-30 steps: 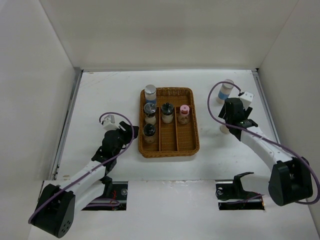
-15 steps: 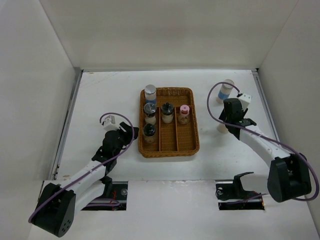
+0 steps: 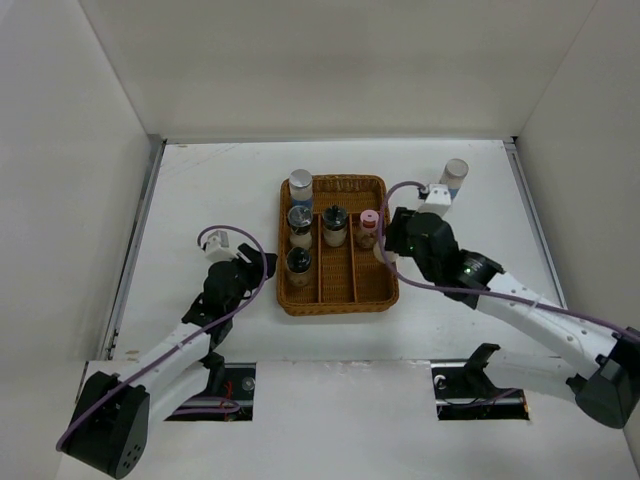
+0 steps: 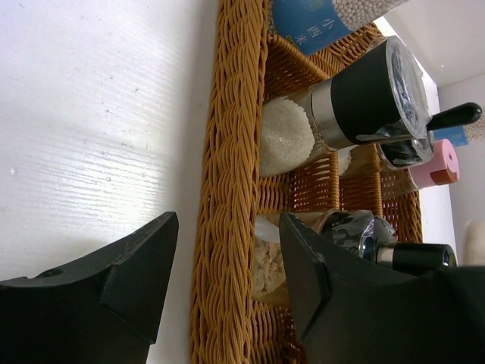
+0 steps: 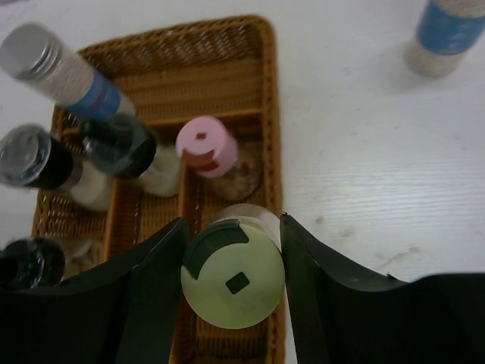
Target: Organize the condiment bottles
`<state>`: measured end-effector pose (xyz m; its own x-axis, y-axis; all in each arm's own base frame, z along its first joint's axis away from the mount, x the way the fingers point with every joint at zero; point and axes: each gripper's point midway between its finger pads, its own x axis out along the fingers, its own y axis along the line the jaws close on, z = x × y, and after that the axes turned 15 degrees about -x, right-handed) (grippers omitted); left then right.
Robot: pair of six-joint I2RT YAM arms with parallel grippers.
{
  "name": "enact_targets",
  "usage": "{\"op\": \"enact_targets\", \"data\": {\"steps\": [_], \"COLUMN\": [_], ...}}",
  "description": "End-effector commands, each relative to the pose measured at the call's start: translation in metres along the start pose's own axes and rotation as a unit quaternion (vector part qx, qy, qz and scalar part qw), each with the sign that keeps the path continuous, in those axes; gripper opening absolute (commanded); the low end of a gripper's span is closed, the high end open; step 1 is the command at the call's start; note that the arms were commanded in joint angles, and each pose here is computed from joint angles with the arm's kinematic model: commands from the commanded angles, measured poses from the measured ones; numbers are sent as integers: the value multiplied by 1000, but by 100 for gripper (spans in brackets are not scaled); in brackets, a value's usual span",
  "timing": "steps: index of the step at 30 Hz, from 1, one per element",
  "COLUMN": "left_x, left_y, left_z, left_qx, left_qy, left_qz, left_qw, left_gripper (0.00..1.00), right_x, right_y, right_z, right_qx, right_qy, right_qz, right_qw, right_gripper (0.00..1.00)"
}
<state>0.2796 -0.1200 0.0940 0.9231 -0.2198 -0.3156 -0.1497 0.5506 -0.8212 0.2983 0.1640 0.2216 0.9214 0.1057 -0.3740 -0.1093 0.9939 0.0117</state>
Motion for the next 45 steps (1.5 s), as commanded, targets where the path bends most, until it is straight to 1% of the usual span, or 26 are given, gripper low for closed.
{"op": "enact_targets", "data": {"steps": [1, 8, 12, 16, 18, 21, 23, 25, 27, 30, 33, 35, 38, 41, 45], "left_x": [-1, -6, -6, -5, -4, -3, -3, -2, -2, -2, -1, -1, 0, -1, 0], "left_y": [-23, -18, -14, -12, -11, -10, -11, -14, -17, -18, -19, -19, -18, -16, -14], "left_z": [14, 25, 32, 36, 36, 36, 37, 40, 43, 47, 48, 47, 43, 43, 42], "left_qx": [-11, -13, -12, -17, -17, -17, -18, -16, -14, -15, -17, -20, -21, -22, -23], "left_qy": [-18, -35, -45, -49, -49, -48, -48, -50, -53, -56, -56, -54, -49, -49, -46], "left_qz": [-30, -17, -5, 3, 6, 10, 12, 10, 9, 10, 10, 11, 11, 13, 17], "left_qw": [999, 999, 999, 999, 999, 999, 999, 999, 998, 998, 998, 998, 999, 998, 999], "left_gripper": [54, 54, 54, 54, 54, 54, 54, 54, 54, 54, 54, 54, 54, 54, 54], "right_x": [3, 32, 49, 58, 60, 60, 53, 42, 28, 20, 32, 54, 85, 108, 136], "right_y": [34, 68, 74, 74, 74, 73, 72, 70, 63, 29, -25, -67, -120, -156, -174], "right_z": [5, -25, -43, -55, -58, -59, -46, -27, -4, 30, 55, 61, 65, 68, 74], "right_qx": [8, -7, -42, -67, -71, -73, -65, -57, -45, -16, 13, 24, 8, 0, 3], "right_qy": [-3, 25, 40, 51, 53, 54, 40, 17, -10, -48, -67, -57, -26, -3, 8], "right_qz": [37, 74, 67, 57, 55, 54, 60, 69, 72, 44, -20, -78, -151, -195, -200], "right_qw": [999, 997, 996, 995, 995, 994, 995, 996, 996, 998, 997, 995, 988, 981, 980], "right_gripper": [37, 37, 40, 52, 56, 69, 78, 82, 84, 85, 85, 87, 94, 99, 100]}}
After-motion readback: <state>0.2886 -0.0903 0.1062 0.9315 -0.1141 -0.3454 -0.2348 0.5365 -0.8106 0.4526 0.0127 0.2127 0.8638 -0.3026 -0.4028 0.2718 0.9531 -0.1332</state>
